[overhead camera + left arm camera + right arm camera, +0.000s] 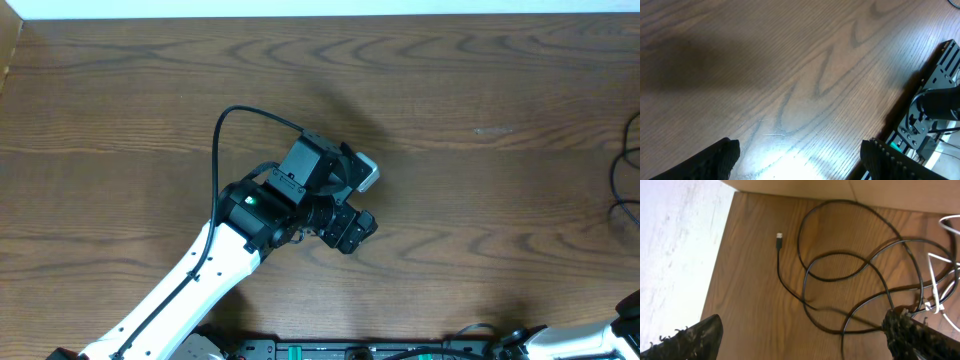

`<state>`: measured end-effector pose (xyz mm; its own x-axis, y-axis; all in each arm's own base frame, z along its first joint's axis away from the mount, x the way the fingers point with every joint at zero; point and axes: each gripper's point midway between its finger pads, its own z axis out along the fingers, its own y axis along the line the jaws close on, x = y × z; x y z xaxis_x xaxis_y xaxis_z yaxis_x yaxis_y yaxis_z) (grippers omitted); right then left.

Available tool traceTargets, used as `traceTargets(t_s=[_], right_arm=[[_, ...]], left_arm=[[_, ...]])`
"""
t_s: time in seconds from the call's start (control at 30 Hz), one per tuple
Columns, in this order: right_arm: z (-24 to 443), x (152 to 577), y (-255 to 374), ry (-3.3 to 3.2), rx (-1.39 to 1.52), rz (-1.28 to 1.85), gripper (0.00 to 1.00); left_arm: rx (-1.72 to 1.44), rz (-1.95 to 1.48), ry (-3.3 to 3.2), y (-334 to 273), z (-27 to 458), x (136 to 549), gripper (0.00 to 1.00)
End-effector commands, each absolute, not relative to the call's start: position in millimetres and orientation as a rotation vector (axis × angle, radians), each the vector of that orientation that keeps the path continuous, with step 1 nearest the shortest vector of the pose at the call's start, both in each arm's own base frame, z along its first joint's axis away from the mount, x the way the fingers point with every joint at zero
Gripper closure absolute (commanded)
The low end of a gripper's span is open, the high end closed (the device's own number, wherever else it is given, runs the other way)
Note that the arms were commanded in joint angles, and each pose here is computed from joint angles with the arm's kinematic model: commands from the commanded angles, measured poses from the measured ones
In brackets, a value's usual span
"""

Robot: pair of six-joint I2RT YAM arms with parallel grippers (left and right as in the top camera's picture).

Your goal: Untangle cables

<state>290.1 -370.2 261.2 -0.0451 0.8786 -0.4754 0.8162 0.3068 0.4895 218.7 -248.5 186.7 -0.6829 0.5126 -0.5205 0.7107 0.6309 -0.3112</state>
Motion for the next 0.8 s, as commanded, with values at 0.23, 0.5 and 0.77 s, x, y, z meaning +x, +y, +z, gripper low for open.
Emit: traceTargets(t_s=[0.23,0.5,0.77], right_arm=[[246,285,-342,1.899,1.636,0.202,0.01],[252,325,-273,2.08,1.364,0.534,0.01],[265,384,-148,2.346,0.54,0.724,0.15]], left_arm=[[0.973,-0.736,2.491,-249,184,213,0.17],[0.943,-0.649,2.479,-242,183,224,0.17],[0.587,-0.38,2.365,-201,227,258,0.17]])
